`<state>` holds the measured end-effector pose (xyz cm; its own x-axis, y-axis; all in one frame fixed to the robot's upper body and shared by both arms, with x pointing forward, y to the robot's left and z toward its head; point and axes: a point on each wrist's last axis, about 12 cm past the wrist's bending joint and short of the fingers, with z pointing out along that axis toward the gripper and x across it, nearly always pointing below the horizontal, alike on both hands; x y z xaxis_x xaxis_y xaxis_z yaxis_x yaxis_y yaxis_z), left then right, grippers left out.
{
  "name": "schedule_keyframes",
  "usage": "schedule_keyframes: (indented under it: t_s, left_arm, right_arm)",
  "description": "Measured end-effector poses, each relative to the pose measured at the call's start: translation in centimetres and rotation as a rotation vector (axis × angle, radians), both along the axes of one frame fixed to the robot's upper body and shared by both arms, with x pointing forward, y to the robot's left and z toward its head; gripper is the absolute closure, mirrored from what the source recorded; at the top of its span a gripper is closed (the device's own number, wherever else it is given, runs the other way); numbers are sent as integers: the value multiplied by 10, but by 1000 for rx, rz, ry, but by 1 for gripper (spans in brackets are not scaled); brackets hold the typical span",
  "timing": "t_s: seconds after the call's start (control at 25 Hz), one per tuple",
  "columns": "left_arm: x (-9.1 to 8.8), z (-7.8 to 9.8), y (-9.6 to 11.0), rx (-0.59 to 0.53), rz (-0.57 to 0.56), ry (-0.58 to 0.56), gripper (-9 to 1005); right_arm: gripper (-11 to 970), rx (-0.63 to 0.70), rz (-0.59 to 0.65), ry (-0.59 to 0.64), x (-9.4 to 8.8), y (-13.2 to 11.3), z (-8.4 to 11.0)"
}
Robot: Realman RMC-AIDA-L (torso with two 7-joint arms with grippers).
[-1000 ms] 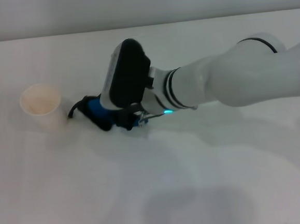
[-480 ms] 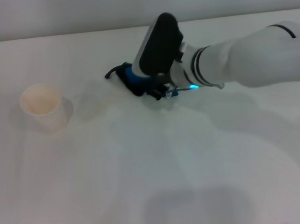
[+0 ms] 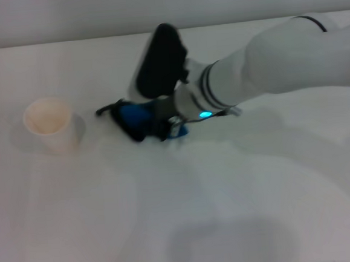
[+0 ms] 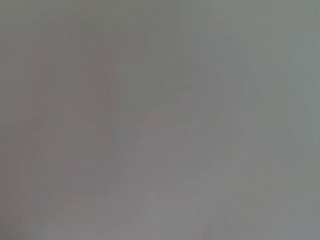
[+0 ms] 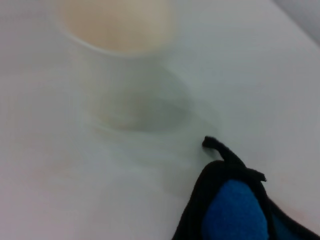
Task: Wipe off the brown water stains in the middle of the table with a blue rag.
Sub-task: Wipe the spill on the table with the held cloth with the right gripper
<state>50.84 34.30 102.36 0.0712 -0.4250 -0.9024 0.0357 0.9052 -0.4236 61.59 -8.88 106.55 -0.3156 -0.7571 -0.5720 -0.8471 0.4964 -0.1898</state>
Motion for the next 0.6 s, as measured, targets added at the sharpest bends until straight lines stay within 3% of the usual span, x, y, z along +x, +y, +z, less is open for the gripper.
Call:
schedule_keyframes:
  t_s: [0.4,0.6]
  left_arm:
    - [0,0,1,-2,7,-1,117]
    - [-1,0,2,-2,10,0,117]
  right_arm:
    - [848,-69,288,-3,-34,49,11]
    - [847,-73,325,-41,-37,54,12]
